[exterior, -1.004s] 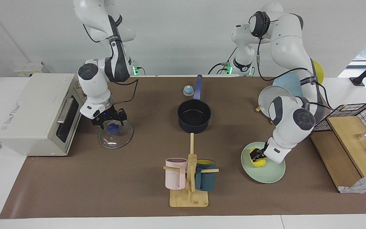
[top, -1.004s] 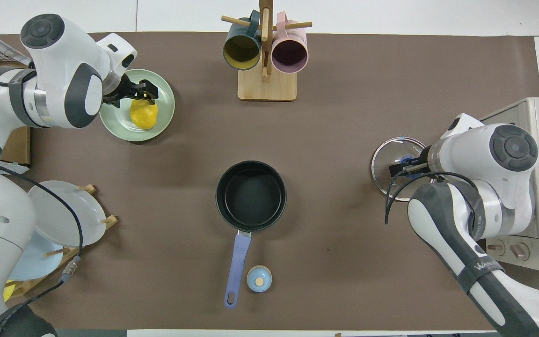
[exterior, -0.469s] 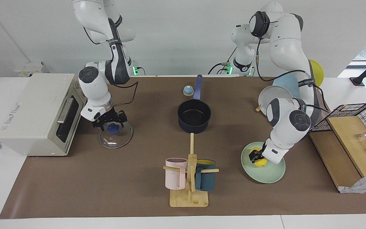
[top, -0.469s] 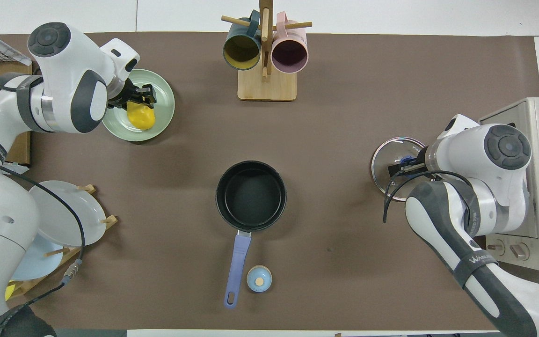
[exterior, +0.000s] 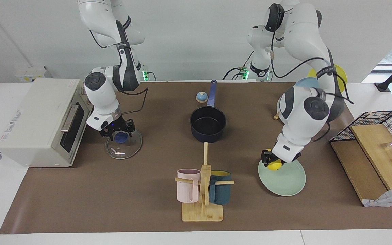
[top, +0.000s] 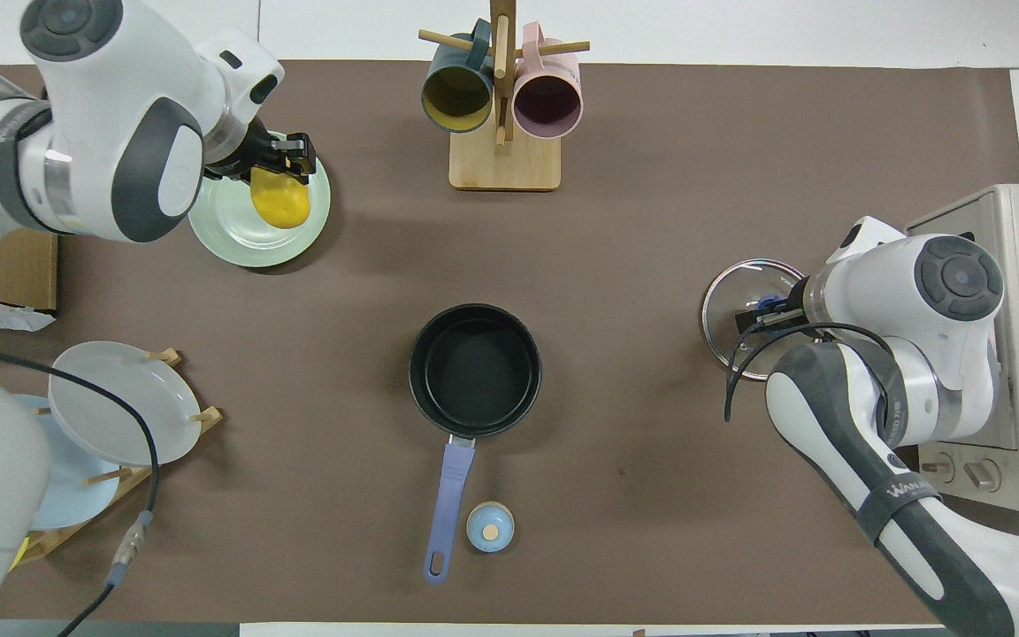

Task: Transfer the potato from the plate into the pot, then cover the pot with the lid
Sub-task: 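Carry the potato with the left gripper over the black saucepan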

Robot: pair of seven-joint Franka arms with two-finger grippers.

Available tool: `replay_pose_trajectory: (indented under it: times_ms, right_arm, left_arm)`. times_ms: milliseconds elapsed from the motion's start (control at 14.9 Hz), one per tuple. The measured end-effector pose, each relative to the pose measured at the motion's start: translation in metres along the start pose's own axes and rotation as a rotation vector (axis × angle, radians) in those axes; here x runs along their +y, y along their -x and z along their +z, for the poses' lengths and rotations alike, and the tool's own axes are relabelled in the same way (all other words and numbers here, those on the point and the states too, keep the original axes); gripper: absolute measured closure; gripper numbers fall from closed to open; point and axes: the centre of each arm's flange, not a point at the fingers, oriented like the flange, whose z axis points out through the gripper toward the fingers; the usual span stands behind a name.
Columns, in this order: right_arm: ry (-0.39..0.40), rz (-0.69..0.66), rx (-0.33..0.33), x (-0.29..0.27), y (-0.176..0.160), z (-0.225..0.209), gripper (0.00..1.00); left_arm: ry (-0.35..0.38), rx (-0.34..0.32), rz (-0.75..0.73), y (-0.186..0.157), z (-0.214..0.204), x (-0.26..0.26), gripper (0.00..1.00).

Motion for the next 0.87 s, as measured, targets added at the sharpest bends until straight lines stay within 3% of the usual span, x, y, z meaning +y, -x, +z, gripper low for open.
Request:
replay_pose_trajectory:
  times_ms: [134,268,536,737,871]
  right_arm:
    - [0.0,0.0,0.0,0.0,0.0,0.0,0.12]
    - [0.0,0.0,-0.001,0.0,0.0,0.001,0.12]
    - [-0.001,0.0,-0.005,0.0,0.002,0.002,0.18]
    - [-0.001,0.0,-0.007,0.0,0.002,0.003,0.19]
    - [-0.001,0.0,-0.006,0.0,0.002,0.003,0.34]
  left_arm:
    - [-0.009,-0.022,0.003,0.042,-0.069,0.032,0.37]
    - [-0.016,-0.033,-0.01,0.087,-0.092,0.079,0.37]
    - [0.022,0.027,0.004,0.169,-0.021,0.18,0.37]
    - [0.028,0.025,0.037,0.207,0.046,0.203,0.37]
    - [0.022,0.016,0.037,0.212,0.066,0.199,0.37]
